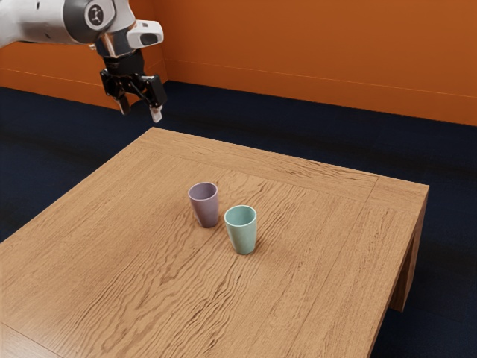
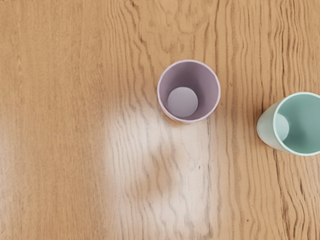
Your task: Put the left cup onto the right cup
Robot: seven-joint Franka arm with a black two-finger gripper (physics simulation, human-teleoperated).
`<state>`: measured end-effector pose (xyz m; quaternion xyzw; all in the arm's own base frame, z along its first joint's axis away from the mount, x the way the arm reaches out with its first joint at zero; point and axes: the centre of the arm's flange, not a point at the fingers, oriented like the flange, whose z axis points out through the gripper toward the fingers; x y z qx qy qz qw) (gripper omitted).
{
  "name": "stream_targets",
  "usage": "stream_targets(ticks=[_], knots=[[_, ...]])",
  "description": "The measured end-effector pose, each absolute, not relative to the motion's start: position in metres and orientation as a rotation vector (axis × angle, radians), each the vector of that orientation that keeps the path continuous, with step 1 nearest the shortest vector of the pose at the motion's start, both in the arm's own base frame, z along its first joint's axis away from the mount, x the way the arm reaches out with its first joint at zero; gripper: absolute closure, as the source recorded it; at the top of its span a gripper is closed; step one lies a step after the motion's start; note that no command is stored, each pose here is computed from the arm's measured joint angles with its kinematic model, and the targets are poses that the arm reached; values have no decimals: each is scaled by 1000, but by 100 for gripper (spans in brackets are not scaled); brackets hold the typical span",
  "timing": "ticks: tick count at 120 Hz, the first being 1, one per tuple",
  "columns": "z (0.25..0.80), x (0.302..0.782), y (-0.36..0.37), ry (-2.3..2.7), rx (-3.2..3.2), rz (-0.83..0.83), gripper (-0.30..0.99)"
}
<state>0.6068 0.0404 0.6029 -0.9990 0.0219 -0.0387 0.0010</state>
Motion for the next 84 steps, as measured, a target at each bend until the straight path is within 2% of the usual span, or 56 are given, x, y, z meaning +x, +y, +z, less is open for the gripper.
stream_targets(ticks=[65,84], knots=[[599,609,40,79,-3136,-114,0],[581,618,35,89,-3134,-72,0]])
